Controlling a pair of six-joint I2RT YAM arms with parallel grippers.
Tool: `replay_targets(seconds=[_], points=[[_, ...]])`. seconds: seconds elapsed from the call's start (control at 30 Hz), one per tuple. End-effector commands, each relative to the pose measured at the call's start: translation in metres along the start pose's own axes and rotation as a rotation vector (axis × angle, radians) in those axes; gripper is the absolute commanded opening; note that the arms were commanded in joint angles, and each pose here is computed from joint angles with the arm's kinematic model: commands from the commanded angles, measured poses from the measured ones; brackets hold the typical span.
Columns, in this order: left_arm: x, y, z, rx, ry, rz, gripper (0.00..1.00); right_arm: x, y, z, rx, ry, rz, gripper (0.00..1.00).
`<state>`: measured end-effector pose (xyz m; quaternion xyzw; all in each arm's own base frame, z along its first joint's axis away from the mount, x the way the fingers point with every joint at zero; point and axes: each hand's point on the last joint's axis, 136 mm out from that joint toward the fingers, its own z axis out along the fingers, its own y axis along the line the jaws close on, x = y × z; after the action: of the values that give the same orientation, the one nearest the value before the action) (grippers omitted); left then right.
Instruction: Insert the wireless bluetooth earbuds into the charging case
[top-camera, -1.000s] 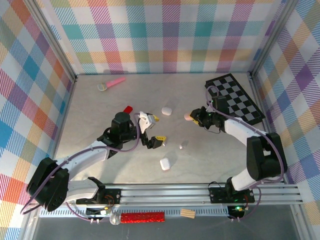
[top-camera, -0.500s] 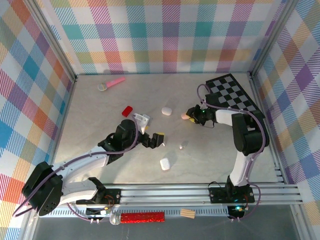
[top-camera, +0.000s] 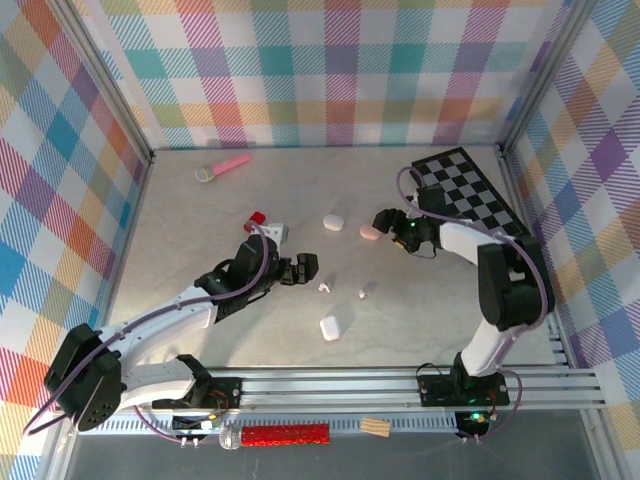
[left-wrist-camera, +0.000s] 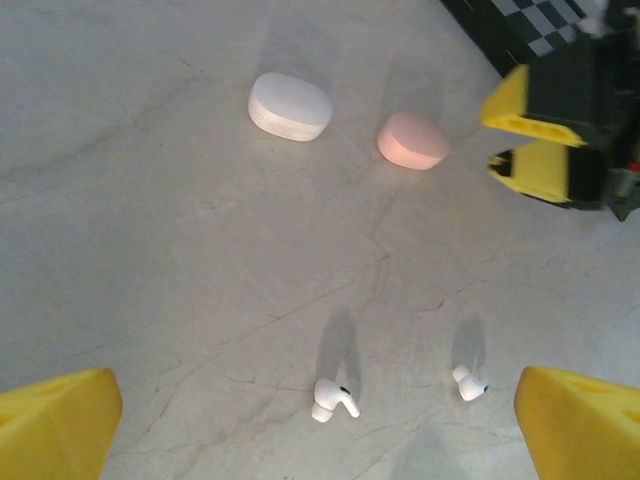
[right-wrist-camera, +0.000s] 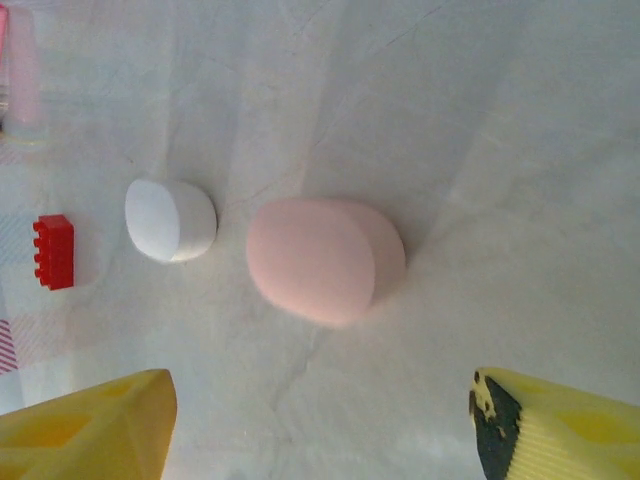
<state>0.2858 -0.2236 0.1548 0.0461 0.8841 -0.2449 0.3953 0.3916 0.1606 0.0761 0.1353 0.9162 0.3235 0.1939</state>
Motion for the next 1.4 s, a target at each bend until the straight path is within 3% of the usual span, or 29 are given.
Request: replay_targets(seconds=[0.0, 0.23, 0.43, 0.57, 0.9, 1.37], points=[[-0.009, 0.016, 0.005, -0.055, 0.007, -0.065, 1.00, 0.032, -0.007, -0.022, 0.106, 0.021, -0.092, 0.79], [-0.028, 0.056, 0.012, -0.113, 0.019, -0.180, 1.00, 0.120, 0.009, -0.043, 0.234, 0.064, -0.271, 0.82], [-0.042, 0.088, 0.008, -0.159, -0.035, -0.244, 1.00, 0.202, 0.035, -0.039, 0.277, 0.150, -0.430, 0.82], [-0.042, 0.095, 0.006, -0.188, -0.028, -0.231, 1.00, 0.237, 0.050, -0.028, 0.351, 0.209, -0.555, 0.83], [-0.035, 0.100, 0.003, -0.208, -0.023, -0.220, 1.00, 0.275, 0.050, -0.006, 0.535, 0.309, -0.711, 0.79], [-0.032, 0.101, 0.003, -0.209, -0.020, -0.220, 1.00, 0.292, 0.030, -0.002, 0.575, 0.400, -0.691, 0.58]])
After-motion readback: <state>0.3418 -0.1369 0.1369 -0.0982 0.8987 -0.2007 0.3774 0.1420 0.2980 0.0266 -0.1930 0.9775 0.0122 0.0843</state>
